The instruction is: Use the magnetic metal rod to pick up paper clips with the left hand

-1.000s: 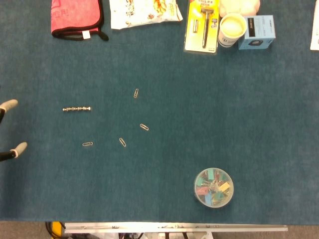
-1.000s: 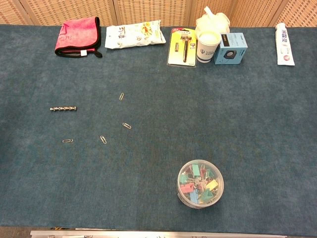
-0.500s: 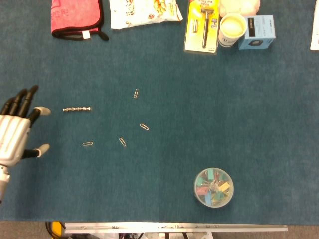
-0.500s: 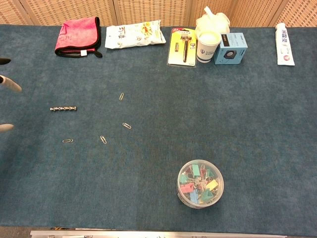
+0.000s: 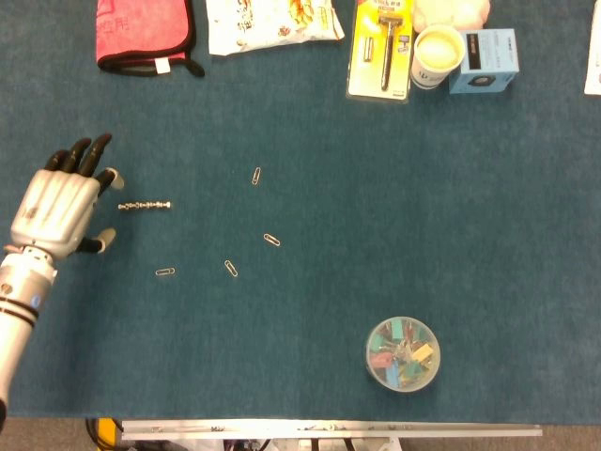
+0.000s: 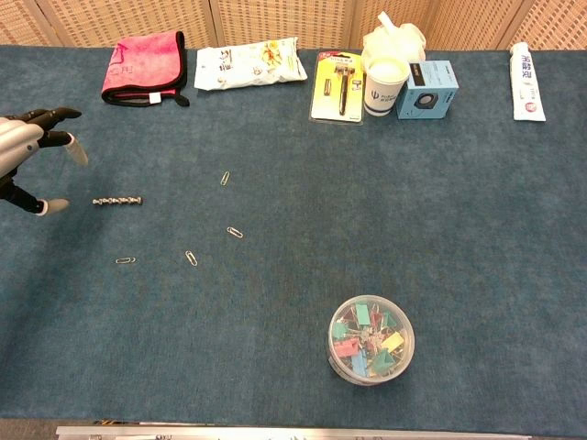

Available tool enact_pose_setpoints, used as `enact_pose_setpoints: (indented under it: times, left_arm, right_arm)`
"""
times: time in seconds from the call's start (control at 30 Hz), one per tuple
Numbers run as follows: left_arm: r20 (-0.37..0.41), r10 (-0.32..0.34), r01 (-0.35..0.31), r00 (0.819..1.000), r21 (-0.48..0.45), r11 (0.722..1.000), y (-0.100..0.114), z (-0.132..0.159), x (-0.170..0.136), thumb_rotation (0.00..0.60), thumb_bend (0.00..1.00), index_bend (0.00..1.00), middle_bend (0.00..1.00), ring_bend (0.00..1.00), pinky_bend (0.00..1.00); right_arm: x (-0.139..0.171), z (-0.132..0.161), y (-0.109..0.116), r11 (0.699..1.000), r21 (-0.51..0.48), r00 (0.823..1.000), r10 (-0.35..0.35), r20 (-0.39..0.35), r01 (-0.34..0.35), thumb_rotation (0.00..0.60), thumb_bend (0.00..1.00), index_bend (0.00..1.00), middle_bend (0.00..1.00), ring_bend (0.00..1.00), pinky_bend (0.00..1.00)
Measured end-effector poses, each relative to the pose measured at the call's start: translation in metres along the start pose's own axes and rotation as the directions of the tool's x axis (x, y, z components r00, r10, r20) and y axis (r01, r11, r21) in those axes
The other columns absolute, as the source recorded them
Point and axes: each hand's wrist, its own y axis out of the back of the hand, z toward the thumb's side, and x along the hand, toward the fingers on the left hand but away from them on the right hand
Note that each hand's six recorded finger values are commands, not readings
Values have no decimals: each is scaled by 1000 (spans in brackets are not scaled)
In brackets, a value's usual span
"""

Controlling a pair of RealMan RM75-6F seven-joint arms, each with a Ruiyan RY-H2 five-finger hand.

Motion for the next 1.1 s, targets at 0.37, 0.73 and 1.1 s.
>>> enact_pose_setpoints:
  times: [0.37,0.73,1.1]
  left_arm:
    - [-50,-24,26,998,39,999,-13,3,30,600,246,315,0,0,131]
    - [-89,-72,76,993,45,996,-27,8,44,600,246,356,0,0,131]
    - [-118,-115,122,986,52,991,-42,8,55,600,246,391,0,0,131]
  right_arm:
    - [0,-1,2,1000,-3,1000,-6,2,6,600,118,188,194,175,310]
    - [1,-1,3,1000,-4,1000,-5,2,5,600,118,191,195,175,310]
    - [2,-2,3,1000,-3,1000,-5,5,5,600,117,197,195,175,310]
